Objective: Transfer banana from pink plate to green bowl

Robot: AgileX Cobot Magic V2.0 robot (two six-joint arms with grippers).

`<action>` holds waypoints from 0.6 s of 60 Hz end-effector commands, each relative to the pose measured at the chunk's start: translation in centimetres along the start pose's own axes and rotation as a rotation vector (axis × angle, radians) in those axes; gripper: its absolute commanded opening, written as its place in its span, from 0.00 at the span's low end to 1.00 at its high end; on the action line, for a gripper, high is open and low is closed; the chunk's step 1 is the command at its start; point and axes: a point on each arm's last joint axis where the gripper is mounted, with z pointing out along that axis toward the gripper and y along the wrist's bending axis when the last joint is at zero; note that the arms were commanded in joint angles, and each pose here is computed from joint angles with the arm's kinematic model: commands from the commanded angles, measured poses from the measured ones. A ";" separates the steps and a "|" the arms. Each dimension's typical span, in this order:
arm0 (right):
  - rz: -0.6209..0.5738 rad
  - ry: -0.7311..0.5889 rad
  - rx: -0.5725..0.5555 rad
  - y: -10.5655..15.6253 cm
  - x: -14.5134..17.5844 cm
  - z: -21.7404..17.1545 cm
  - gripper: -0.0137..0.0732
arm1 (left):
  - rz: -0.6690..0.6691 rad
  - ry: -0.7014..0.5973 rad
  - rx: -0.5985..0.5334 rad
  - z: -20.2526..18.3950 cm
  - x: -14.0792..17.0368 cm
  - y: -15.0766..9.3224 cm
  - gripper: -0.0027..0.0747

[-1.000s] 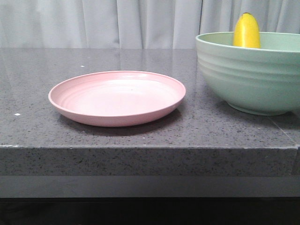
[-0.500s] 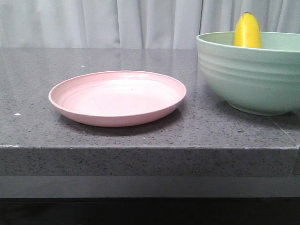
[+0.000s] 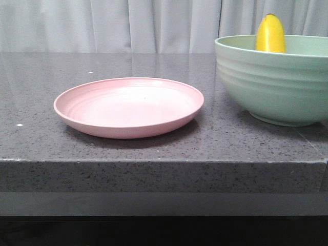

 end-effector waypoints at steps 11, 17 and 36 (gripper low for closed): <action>0.005 -0.106 -0.003 0.1 -1.6 -0.2 0.09 | -0.004 -0.116 -0.001 1.1 2.7 0.3 0.01; 0.005 -0.106 -0.003 0.1 -1.6 -0.2 0.09 | -0.009 -0.166 0.001 1.4 3.2 0.3 0.01; 0.005 -0.106 -0.003 0.1 -1.6 -0.2 0.09 | -0.009 -0.201 0.002 1.4 2.8 0.3 0.01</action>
